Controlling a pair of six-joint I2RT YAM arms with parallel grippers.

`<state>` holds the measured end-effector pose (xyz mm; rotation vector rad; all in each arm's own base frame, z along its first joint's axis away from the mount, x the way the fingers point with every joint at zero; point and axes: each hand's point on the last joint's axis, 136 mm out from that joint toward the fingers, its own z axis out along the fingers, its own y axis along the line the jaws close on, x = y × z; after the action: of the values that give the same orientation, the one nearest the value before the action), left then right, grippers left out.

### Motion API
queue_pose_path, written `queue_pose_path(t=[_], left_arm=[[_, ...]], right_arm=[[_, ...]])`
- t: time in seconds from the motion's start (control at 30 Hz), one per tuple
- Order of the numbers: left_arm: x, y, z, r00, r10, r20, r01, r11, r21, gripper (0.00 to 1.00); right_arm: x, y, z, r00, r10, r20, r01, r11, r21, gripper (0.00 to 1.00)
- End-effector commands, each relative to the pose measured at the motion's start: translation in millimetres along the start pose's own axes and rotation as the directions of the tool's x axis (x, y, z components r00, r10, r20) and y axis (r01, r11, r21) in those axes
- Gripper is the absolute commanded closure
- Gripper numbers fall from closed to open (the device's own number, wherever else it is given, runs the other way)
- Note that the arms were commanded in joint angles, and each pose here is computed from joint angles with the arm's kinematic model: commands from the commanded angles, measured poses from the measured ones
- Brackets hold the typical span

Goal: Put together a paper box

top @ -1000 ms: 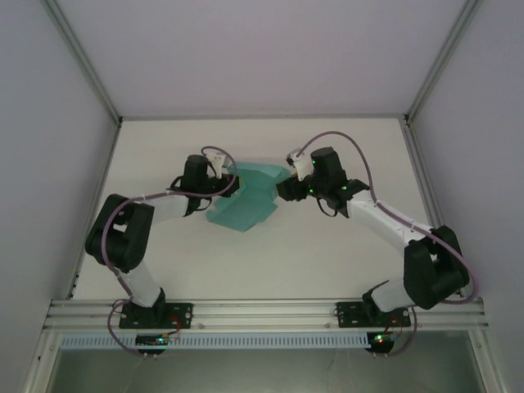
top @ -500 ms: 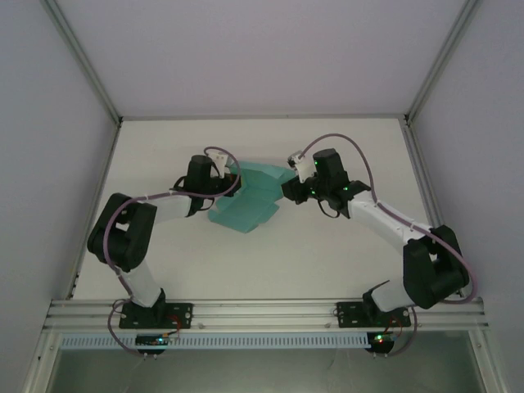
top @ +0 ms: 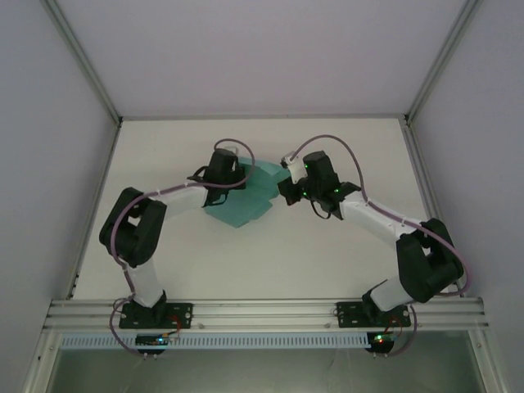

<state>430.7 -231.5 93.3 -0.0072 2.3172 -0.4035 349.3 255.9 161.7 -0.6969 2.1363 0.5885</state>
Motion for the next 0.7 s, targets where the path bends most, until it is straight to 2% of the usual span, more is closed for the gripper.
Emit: queue_pose_path(t=[0.0, 0.07, 0.17, 0.27, 0.43, 0.53, 0.67], left_arm=[[3.0, 106.5, -7.3, 0.998, -0.049, 0.042, 0.063, 0.882, -0.468, 1.00], [4.4, 113.2, -10.6, 0.998, -0.048, 0.029, 0.056, 0.856, -0.513, 1.00], [8.6, 114.0, -8.0, 1.000, -0.030, 0.010, 0.031, 0.859, -0.511, 1.00], [19.8, 101.6, 0.5, 0.999, 0.015, -0.038, -0.029, 0.908, -0.418, 0.98], [41.6, 90.1, 3.6, 0.996, 0.045, -0.071, -0.064, 0.953, -0.295, 0.90], [44.3, 84.4, 2.0, 0.998, 0.038, -0.047, -0.048, 0.971, -0.235, 0.81], [49.4, 88.9, 8.8, 0.997, 0.002, -0.081, -0.020, 0.976, -0.216, 0.80]], right_arm=[[13.6, 2.5, -4.5, 0.999, 0.012, -0.050, -0.011, 1.000, 0.009, 1.00], [14.6, 2.6, -3.6, 0.999, 0.009, -0.050, -0.008, 1.000, 0.011, 1.00], [17.3, 4.2, -0.7, 0.999, 0.009, -0.050, -0.009, 1.000, -0.007, 1.00], [29.4, 1.9, 7.2, 0.996, 0.026, -0.083, -0.028, 0.999, -0.028, 1.00], [53.1, -1.9, 19.6, 0.990, 0.031, -0.138, -0.037, 0.998, -0.044, 1.00], [61.6, -0.9, 21.7, 0.987, 0.000, -0.161, -0.010, 0.998, -0.062, 1.00], [69.8, -1.3, 24.3, 0.983, -0.027, -0.182, 0.015, 0.998, -0.065, 1.00]])
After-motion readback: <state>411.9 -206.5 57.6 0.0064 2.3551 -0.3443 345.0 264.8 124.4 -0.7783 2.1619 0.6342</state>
